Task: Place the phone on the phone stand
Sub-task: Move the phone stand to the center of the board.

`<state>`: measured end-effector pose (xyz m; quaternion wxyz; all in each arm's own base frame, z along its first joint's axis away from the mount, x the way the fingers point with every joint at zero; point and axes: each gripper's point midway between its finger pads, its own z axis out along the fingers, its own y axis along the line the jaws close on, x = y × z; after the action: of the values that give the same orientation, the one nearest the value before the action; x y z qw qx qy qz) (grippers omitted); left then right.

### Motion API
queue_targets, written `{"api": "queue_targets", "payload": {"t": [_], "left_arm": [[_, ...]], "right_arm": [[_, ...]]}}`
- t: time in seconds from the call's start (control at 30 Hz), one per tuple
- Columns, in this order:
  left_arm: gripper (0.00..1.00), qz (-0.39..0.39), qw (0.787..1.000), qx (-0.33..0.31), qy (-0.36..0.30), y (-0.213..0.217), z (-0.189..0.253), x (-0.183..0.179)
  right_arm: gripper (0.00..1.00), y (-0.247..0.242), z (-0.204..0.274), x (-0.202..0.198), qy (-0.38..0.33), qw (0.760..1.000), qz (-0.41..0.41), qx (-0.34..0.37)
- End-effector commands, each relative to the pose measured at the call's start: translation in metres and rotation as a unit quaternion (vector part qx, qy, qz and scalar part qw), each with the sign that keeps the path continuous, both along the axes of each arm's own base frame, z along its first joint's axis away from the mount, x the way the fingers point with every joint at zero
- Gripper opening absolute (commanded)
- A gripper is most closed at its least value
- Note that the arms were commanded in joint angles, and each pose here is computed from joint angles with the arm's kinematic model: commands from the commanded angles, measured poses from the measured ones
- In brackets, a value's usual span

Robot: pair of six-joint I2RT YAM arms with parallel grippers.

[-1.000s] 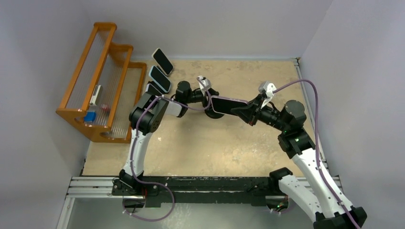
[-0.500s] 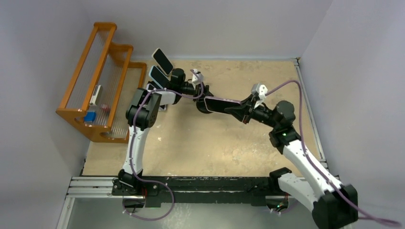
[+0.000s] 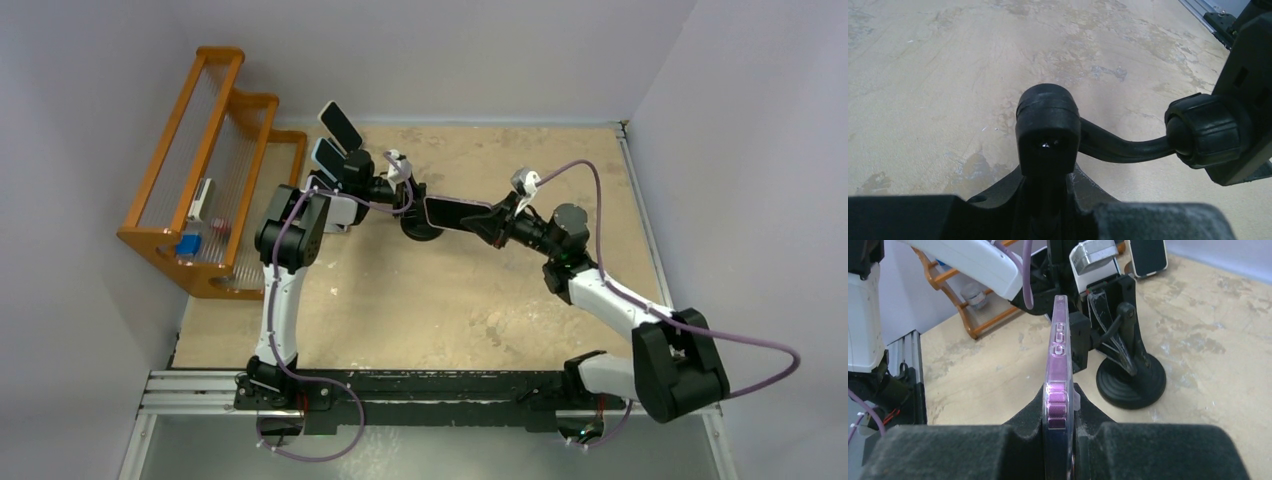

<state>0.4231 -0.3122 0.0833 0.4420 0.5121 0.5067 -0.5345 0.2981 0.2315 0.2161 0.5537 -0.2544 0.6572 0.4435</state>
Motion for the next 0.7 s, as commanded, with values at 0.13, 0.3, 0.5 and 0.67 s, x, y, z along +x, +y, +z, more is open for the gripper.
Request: {"api": "queue_targets", "payload": {"t": [0.13,0.3,0.5,0.67], "left_arm": [[0.00,0.006,0.999,-0.003,0.038,0.002,0.001,-0.001],[0.00,-0.006,0.999,-0.004,0.043,0.002,0.001,-0.005],[0.00,-0.011,0.999,0.000,0.046,0.002,0.001,-0.005],[0.00,-0.016,0.998,0.002,0.054,0.001,-0.001,-0.004]], "right_arm": [[0.00,0.028,0.037,0.016,-0.104,0.992,0.053,0.047],[0.00,0.045,0.012,0.026,-0.091,0.990,0.082,0.074],[0.00,0.058,0.016,0.028,-0.116,0.978,0.121,0.125],[0.00,0.060,0.033,0.026,-0.162,0.969,0.132,0.135]]}}
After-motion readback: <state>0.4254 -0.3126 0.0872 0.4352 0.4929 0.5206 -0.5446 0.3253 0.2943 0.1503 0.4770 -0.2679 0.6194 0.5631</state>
